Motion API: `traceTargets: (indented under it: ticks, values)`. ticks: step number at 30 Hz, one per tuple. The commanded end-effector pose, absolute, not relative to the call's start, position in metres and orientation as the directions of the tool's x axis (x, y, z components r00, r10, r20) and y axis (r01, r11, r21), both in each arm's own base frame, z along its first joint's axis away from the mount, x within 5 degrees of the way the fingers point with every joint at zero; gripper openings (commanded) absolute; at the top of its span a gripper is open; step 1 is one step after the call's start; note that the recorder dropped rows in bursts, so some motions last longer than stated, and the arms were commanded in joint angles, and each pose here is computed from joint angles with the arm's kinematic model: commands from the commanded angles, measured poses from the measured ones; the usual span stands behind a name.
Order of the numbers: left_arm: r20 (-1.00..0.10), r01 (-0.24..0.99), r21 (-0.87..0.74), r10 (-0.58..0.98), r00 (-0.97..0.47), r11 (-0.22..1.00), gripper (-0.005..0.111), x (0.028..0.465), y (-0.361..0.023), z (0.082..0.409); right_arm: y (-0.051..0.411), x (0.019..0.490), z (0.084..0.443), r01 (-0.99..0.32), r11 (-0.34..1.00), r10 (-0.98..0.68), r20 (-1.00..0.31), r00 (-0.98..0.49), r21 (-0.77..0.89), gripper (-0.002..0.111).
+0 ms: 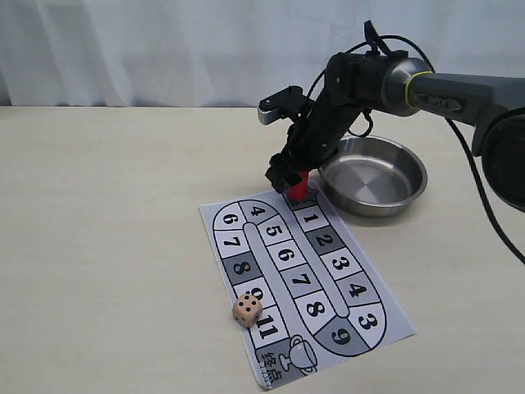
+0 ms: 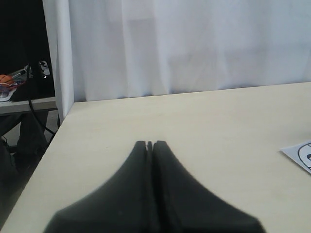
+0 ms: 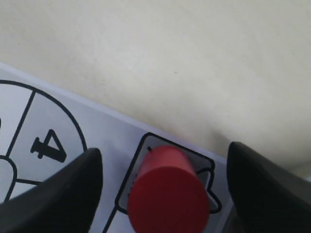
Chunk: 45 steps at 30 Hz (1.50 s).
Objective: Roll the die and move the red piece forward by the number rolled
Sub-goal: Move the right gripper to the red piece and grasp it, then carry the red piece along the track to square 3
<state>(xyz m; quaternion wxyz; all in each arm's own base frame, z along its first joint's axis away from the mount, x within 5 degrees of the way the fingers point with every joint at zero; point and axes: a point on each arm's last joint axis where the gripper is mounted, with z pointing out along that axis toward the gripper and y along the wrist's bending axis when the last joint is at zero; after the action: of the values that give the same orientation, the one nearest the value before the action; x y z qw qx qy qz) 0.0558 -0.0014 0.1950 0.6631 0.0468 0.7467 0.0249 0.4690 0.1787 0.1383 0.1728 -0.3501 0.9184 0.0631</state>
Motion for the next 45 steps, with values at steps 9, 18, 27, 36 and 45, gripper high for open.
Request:
traceTargets:
  ticks: [9,18,27,36,45]
  values:
    - [-0.99,0.036,0.091,0.094,-0.106,0.995,0.0,0.056,-0.002,0.195,0.176,0.466,0.141,-0.669,0.743,-0.632,-0.326,-0.703,0.003,0.044]
    - [-0.99,0.036,0.091,0.094,-0.106,0.995,0.0,0.056,-0.002,0.195,0.176,0.466,0.143,-0.671,0.742,-0.633,-0.334,-0.699,-0.001,0.004]
    - [-0.99,0.036,0.091,0.094,-0.106,0.995,0.0,0.056,-0.002,0.195,0.174,0.452,0.172,-0.676,0.737,-0.634,-0.325,-0.702,0.023,0.004]
    - [-0.99,0.036,0.091,0.094,-0.106,0.995,0.0,0.056,-0.002,0.195,0.162,0.421,0.179,-0.655,0.756,-0.608,-0.369,-0.703,0.001,0.004]
    - [-0.99,0.036,0.091,0.094,-0.106,0.995,0.0,0.056,-0.002,0.195,0.158,0.413,0.161,-0.651,0.759,-0.606,-0.376,-0.701,-0.009,0.004]
